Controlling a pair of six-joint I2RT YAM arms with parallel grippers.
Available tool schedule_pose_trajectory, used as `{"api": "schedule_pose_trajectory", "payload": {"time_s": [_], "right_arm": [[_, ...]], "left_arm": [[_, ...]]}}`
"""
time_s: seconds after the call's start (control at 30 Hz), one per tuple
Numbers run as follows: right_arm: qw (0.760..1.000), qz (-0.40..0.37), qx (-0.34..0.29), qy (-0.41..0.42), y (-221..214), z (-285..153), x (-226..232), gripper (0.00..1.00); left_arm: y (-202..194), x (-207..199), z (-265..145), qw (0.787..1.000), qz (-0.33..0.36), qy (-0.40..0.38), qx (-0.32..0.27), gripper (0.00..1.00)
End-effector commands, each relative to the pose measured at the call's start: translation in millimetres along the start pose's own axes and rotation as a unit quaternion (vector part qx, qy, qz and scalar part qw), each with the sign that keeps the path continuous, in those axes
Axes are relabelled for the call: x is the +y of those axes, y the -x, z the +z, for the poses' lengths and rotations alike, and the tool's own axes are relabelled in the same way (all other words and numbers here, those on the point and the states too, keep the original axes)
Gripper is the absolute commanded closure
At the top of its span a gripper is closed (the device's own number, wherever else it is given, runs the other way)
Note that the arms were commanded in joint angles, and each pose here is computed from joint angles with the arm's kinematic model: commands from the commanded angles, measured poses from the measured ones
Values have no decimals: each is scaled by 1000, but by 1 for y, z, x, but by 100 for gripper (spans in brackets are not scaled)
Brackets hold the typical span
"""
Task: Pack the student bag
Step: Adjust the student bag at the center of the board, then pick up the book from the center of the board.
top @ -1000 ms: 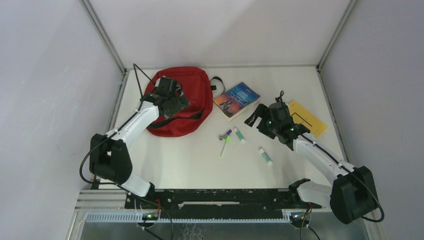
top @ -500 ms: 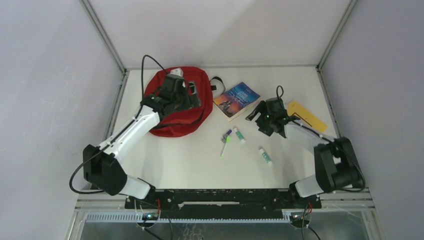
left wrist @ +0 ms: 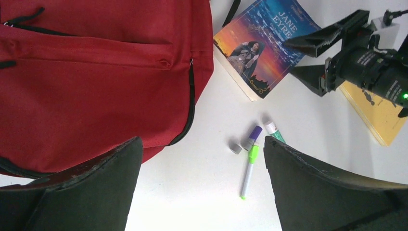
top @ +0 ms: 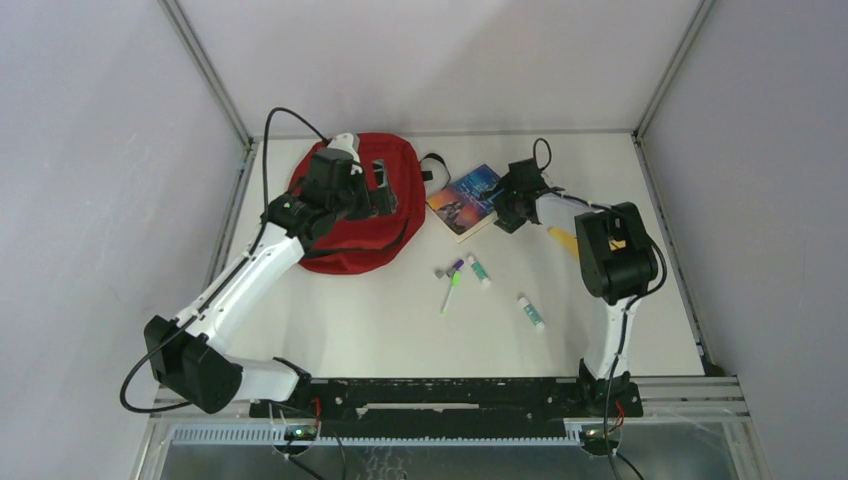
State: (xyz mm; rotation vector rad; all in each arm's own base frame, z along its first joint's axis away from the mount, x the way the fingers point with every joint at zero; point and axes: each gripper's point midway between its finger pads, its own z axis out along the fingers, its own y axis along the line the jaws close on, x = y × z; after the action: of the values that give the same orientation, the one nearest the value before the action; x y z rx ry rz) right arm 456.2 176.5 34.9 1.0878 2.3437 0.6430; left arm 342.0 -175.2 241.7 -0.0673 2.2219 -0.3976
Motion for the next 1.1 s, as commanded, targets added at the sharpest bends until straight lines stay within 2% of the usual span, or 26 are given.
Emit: {"api": "schedule_pose_trajectory", "payload": {"time_s": [0.0, 0.07, 0.17, 0.23, 0.3, 0.47, 0.63, 0.77, 0.97, 1.07], "right_arm": [[999, 30, -20, -4, 15, 10, 19, 20], [999, 29, -30, -22, 20, 15, 16, 30], [998, 19, -43, -40, 26, 20, 12, 52], [998, 13, -47, -45, 29, 21, 11, 71], [998, 3, -44, -42, 29, 22, 13, 99], [998, -59, -37, 7, 29, 4, 38, 100], [988, -131, -41, 75, 30, -44, 73, 100], [979, -160, -44, 119, 36, -81, 83, 100], [954, -245, -50, 167, 54, -108, 87, 100], [938, -293, -27, 183, 58, -106, 85, 100]], "left_arm": [[-3, 5, 3, 1000, 30, 6, 7, 0], [-7, 6, 5, 999, 33, 7, 15, 0], [-11, 9, 6, 999, 36, 10, 20, 0], [-12, 13, 6, 999, 38, 17, 18, 0], [-12, 16, 5, 999, 40, 24, 13, 0], [-13, 19, 4, 999, 40, 29, 9, 0], [-9, 13, 4, 999, 38, 16, 3, 0], [-2, 1, 5, 999, 37, -8, 2, 0], [6, -25, 18, 998, 31, -54, 19, 0], [6, -47, 27, 994, 32, -94, 39, 0]]}}
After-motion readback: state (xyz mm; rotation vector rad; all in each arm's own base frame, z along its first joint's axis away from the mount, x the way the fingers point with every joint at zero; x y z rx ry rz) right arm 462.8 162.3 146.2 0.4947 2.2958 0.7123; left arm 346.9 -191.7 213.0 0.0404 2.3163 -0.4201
